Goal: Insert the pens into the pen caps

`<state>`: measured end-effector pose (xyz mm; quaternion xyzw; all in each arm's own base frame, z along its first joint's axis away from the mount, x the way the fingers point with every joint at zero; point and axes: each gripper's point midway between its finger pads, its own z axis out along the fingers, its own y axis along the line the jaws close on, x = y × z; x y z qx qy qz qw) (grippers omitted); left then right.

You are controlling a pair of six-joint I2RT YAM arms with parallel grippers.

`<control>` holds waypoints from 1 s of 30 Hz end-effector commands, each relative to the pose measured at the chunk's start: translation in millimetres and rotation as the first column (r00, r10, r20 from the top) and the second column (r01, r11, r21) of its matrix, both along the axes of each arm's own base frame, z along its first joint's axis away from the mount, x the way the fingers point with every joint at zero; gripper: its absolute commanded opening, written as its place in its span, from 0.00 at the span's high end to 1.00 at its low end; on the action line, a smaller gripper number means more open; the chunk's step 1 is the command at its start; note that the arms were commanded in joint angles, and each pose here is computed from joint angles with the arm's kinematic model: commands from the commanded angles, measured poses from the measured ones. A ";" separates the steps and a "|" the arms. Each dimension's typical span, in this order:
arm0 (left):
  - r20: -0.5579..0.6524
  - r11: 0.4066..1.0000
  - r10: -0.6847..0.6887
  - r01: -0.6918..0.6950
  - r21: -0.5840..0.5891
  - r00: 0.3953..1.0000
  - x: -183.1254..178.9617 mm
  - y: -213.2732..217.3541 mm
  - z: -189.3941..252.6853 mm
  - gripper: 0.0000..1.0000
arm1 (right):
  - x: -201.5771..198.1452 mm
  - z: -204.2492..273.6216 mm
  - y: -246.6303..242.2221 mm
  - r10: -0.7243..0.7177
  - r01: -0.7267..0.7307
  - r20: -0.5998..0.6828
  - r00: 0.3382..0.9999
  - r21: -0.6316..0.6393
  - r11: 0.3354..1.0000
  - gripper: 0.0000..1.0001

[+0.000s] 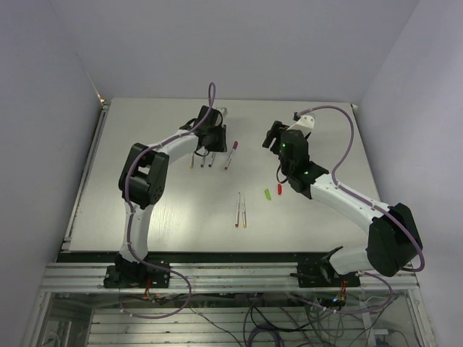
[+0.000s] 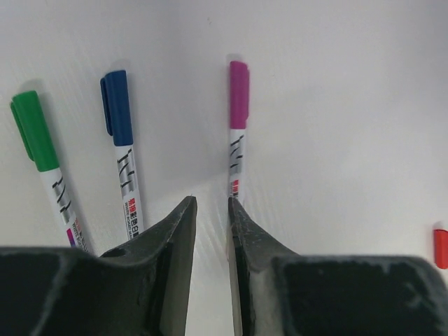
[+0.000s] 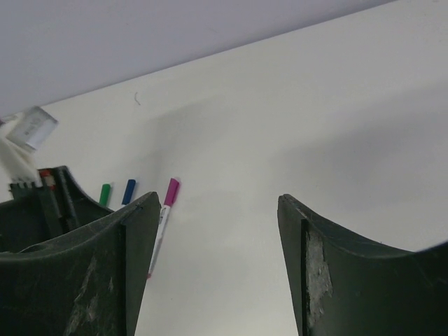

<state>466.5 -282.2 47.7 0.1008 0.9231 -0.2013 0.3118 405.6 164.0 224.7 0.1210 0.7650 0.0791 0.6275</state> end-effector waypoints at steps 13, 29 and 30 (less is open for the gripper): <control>-0.069 0.952 -0.296 0.301 0.065 0.953 -129.8 -9.7 41.9 0.67 | -9.2 -21.0 -56.2 -0.182 0.178 -0.058 0.982 -0.067 0.982 0.33; -0.177 0.920 -0.362 0.381 0.090 0.915 -217.2 -34.3 15.2 0.66 | -39.5 -59.7 -83.6 -0.250 0.239 -0.142 0.958 -0.092 0.967 0.35; -0.176 0.919 -0.366 0.385 0.086 0.914 -218.6 -36.6 15.0 0.62 | -40.8 -61.0 -84.1 -0.249 0.238 -0.143 0.958 -0.089 0.967 0.35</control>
